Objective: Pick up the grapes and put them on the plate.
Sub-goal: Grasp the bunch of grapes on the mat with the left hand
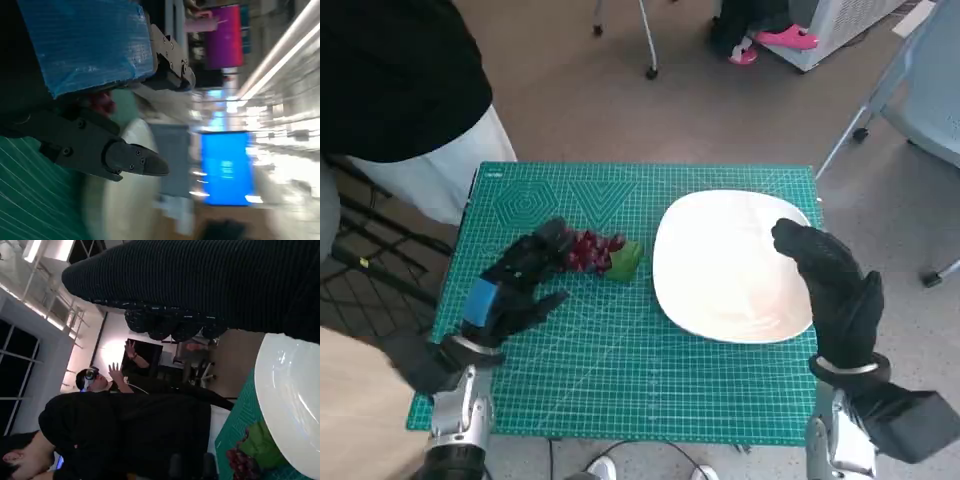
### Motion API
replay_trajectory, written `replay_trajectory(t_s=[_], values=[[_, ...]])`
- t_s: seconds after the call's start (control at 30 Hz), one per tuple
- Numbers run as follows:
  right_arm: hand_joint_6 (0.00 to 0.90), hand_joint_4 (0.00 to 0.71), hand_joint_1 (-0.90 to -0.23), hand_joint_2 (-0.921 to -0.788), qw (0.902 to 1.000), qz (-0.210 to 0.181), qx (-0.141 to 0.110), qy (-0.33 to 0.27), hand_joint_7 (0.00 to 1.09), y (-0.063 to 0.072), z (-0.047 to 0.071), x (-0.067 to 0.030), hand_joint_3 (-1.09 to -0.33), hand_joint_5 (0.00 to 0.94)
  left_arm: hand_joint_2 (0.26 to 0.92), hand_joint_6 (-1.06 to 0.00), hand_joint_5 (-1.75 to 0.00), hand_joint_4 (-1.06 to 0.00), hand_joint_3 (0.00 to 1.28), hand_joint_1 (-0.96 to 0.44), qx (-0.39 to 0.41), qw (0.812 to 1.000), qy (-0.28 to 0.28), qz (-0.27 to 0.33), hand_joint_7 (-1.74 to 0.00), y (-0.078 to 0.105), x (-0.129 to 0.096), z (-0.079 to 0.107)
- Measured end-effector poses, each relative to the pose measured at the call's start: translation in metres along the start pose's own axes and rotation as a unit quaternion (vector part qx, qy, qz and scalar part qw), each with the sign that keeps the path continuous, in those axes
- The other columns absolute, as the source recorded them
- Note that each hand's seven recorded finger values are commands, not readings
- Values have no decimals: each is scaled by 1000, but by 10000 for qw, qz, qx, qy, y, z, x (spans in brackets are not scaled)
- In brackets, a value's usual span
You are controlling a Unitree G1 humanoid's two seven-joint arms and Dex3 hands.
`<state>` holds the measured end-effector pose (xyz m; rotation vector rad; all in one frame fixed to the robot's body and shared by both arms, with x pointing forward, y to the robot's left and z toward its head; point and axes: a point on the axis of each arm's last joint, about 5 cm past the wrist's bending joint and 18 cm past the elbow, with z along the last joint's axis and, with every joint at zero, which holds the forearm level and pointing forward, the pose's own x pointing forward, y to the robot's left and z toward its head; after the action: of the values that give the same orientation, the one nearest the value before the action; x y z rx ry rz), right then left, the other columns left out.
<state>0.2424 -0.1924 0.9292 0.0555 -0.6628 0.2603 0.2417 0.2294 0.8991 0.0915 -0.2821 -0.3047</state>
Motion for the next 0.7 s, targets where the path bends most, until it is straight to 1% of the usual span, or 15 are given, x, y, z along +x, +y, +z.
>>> replay_trajectory(t_s=[0.07,0.17,0.27,0.33,0.47,0.57,0.7], values=[[127,492,-612,-921,10000,2,-3,-9,509,0,2,2,-869,0,851,-116,1,-21,5,-506,461,9988,166,-23,0,22,19,40],[129,492,-612,-921,10000,1,-6,-16,510,-1,4,3,-869,0,811,-91,1,-7,2,-459,1154,9924,419,-81,-2,49,55,100],[131,493,-612,-921,10000,1,-8,-22,511,-1,6,3,-869,0,770,-97,1,-1,1,-410,1844,9805,666,-166,-9,53,116,161],[132,493,-612,-921,10000,2,-9,-25,511,-1,7,4,-868,1,750,-106,1,0,0,-387,2314,9690,827,-241,-13,41,172,201],[133,493,-612,-921,10000,6,-10,-32,511,0,8,6,-868,1,725,-116,1,1,0,-361,3250,9381,1136,-389,-13,-10,302,270],[133,493,-613,-921,10000,6,-10,-31,511,0,9,6,-867,1,721,-117,1,1,0,-357,3938,9080,1341,-496,-11,-75,420,314],[133,493,-616,-921,10000,12,-3,-4,511,0,9,-3,-866,1,720,-117,1,1,1,-355,4782,8638,1470,-597,-9,-216,597,369]])
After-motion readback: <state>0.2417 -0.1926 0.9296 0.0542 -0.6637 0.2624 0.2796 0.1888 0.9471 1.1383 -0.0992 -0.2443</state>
